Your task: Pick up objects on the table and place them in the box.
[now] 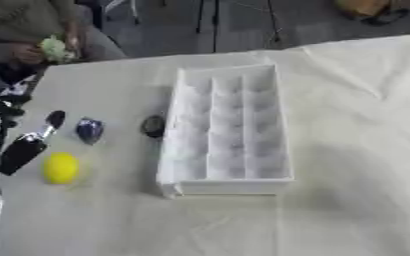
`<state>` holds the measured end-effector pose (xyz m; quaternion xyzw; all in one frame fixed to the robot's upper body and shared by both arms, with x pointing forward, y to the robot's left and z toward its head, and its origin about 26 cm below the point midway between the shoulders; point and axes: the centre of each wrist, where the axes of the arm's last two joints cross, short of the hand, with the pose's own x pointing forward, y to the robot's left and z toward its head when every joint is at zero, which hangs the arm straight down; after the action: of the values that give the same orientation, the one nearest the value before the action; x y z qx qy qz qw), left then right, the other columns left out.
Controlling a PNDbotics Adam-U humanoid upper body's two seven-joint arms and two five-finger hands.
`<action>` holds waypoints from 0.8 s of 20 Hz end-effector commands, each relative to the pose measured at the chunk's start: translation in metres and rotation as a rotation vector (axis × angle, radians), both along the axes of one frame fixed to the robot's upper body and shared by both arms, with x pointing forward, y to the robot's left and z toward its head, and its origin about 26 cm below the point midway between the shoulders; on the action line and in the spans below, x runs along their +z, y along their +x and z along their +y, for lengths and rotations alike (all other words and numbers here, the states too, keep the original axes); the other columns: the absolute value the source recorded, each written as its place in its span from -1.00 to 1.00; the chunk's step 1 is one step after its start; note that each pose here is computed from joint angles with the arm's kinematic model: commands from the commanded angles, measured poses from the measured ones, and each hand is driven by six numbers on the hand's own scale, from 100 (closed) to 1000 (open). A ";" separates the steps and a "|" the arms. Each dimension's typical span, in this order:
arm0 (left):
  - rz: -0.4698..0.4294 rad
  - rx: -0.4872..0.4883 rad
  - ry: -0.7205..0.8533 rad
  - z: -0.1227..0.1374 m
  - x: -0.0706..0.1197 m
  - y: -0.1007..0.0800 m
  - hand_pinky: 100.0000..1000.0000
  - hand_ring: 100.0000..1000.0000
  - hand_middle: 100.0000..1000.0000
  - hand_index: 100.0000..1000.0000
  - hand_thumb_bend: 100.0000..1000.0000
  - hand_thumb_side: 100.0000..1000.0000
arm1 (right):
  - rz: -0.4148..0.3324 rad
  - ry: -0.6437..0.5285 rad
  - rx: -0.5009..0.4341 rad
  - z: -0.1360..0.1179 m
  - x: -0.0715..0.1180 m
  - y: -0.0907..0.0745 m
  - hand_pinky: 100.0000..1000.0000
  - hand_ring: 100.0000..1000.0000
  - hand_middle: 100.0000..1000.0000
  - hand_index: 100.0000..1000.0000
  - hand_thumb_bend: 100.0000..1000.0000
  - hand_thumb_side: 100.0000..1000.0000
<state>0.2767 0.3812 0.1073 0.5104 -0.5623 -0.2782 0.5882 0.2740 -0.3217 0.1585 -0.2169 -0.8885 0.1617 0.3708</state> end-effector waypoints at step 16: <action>0.286 0.085 0.060 0.008 -0.024 0.019 0.28 0.40 0.51 0.66 0.52 0.20 | -0.027 -0.015 0.010 0.001 0.008 -0.002 0.42 0.19 0.33 0.73 -0.66 0.28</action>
<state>0.2927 0.3846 0.0785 0.4984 -0.4356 -0.3415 0.6673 0.2735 -0.3220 0.1576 -0.2168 -0.8873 0.1627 0.3731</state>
